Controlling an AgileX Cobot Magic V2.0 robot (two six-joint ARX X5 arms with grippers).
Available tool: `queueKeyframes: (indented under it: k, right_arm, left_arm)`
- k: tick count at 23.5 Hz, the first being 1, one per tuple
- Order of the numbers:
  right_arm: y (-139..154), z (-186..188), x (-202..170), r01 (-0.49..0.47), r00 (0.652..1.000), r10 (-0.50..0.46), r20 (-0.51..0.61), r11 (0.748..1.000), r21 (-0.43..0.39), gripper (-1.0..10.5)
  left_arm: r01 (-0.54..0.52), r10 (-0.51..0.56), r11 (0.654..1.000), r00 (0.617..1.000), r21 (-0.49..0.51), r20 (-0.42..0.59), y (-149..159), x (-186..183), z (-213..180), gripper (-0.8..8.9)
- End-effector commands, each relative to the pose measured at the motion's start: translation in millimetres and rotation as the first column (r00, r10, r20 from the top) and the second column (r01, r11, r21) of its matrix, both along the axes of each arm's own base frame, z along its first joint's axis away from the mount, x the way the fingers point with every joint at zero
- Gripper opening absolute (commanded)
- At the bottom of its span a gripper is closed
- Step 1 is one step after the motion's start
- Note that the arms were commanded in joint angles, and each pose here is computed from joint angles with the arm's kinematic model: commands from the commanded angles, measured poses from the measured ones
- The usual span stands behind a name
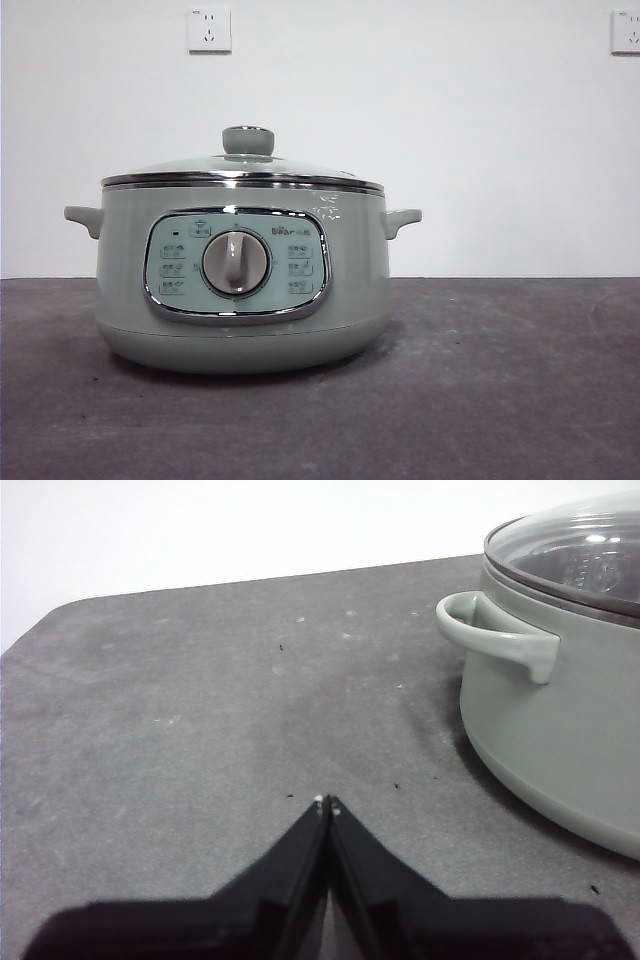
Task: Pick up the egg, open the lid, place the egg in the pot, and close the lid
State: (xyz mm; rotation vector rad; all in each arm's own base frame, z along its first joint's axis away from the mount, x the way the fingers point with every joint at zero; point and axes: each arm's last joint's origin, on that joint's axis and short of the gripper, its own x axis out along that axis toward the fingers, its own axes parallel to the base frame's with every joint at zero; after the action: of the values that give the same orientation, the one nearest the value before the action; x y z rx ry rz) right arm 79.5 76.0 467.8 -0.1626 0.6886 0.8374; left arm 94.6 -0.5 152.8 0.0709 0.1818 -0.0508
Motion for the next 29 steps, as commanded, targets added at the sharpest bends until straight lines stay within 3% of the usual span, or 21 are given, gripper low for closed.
queueKeyframes:
  k: [1, 5, 9, 11, 13, 14, 16, 17, 21, 29]
  right_arm:
    - [-4.4, -0.5, -2.7, 0.038, 0.999, -0.037, 0.026, 0.999, -0.034, 0.0]
    - [-8.3, -0.3, 0.2, 0.171, 0.982, -0.160, 0.104, 0.980, -0.102, 0.0]
    - [-12.8, 2.6, 2.4, 0.243, 0.959, -0.220, 0.177, 0.963, -0.117, 0.0]
    - [-19.3, 8.7, 1.8, 0.280, 0.936, -0.258, 0.237, 0.958, -0.064, 0.0]
    - [-26.3, 18.1, 0.8, 0.300, 0.905, -0.304, 0.298, 0.952, 0.061, 0.0]
    - [-31.6, 23.7, -1.4, 0.262, 0.889, -0.306, 0.341, 0.950, 0.170, 0.0]
    - [-42.0, 20.2, -9.3, 0.182, 0.877, -0.276, 0.394, 0.949, 0.259, 0.0]
    - [-46.2, 13.7, -13.4, 0.167, 0.870, -0.263, 0.417, 0.953, 0.253, 0.0]
    - [-57.1, -21.1, -18.0, 0.263, 0.808, -0.341, 0.481, 0.939, 0.223, 0.0]
    - [-61.1, -106.2, -8.7, 0.306, 0.709, -0.426, 0.562, 0.904, 0.299, 0.0]
  left_arm:
    - [-0.006, 0.006, 1.000, 1.000, -0.006, -0.009, 0.3, 0.7, -4.7, -0.03]
    - [-0.006, 0.006, 1.000, 1.000, -0.006, -0.009, 0.4, 0.7, -4.7, -0.03]
    - [-0.006, 0.006, 1.000, 1.000, -0.006, -0.009, 0.3, 0.7, -4.7, -0.03]
    - [-0.006, 0.006, 1.000, 1.000, -0.006, -0.009, 0.3, 0.7, -4.7, -0.03]
    - [-0.006, 0.006, 1.000, 1.000, -0.006, -0.009, 0.3, 0.7, -4.7, -0.03]
    - [-0.006, 0.006, 1.000, 1.000, -0.006, -0.009, 0.4, 0.7, -4.7, -0.03]
    - [-0.006, 0.006, 1.000, 1.000, -0.006, -0.009, 0.3, 0.7, -4.7, -0.03]
    - [-0.006, 0.006, 1.000, 1.000, -0.006, -0.009, 0.3, 0.7, -4.7, -0.03]
    - [-0.006, 0.006, 1.000, 1.000, -0.006, -0.009, 0.3, 0.7, -4.7, -0.03]
    - [-0.006, 0.006, 1.000, 1.000, -0.006, -0.009, 0.3, 0.7, -4.7, -0.03]
